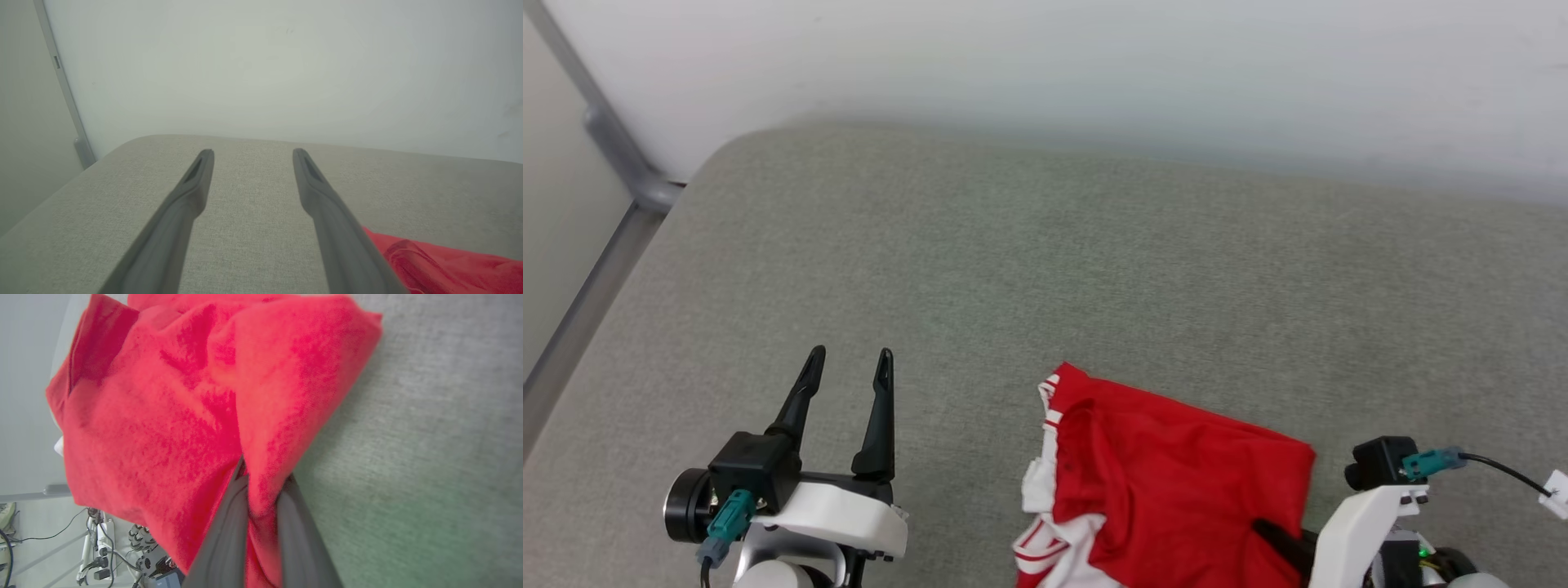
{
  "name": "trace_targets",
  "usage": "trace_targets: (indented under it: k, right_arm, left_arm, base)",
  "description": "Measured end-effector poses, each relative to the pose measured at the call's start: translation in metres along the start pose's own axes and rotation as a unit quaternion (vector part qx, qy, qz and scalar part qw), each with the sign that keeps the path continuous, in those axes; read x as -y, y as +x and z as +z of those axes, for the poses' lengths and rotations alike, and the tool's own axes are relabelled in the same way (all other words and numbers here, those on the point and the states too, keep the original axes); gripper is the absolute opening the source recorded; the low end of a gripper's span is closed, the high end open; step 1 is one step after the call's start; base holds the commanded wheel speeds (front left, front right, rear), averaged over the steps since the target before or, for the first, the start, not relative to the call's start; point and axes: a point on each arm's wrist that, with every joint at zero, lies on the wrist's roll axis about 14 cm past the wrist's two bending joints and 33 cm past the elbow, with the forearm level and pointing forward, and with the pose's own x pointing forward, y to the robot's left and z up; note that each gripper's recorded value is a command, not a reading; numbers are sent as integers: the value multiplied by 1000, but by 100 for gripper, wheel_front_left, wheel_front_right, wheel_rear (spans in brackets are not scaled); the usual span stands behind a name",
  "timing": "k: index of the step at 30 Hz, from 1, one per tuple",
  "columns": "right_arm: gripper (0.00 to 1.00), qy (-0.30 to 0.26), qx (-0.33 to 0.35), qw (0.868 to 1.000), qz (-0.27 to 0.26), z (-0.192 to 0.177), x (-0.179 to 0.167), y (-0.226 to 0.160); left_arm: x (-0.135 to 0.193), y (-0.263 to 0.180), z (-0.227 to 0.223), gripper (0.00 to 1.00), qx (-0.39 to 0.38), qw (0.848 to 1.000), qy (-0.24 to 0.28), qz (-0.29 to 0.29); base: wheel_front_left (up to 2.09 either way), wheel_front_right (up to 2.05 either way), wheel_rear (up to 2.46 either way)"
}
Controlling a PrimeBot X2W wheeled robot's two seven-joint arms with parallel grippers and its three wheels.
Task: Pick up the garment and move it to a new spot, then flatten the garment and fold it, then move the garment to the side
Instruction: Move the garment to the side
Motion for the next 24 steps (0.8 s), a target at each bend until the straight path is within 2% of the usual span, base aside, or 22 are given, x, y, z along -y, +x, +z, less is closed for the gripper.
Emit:
trace_targets:
  k: [6, 12, 19, 24]
  right_arm:
    - [0, -55, 29, 995, -71, 14, 38, -36]
    - [0, -65, 48, 984, -157, 18, 85, -84]
    - [0, -36, 90, 963, -253, 24, 138, -147]
    - [0, -20, 128, 937, -324, 36, 176, -187]
  left_arm:
    - [18, 4, 2, 100, 5, 999, 0, -34]
    - [55, 18, 0, 100, 8, 996, -7, -90]
    - [115, 36, -7, 100, 5, 984, -24, -175]
    - [156, 52, -12, 100, 10, 972, -35, -233]
  base:
    - [0, 0, 0]
    - [0, 0, 0]
    - [0, 0, 0]
    - [0, 0, 0]
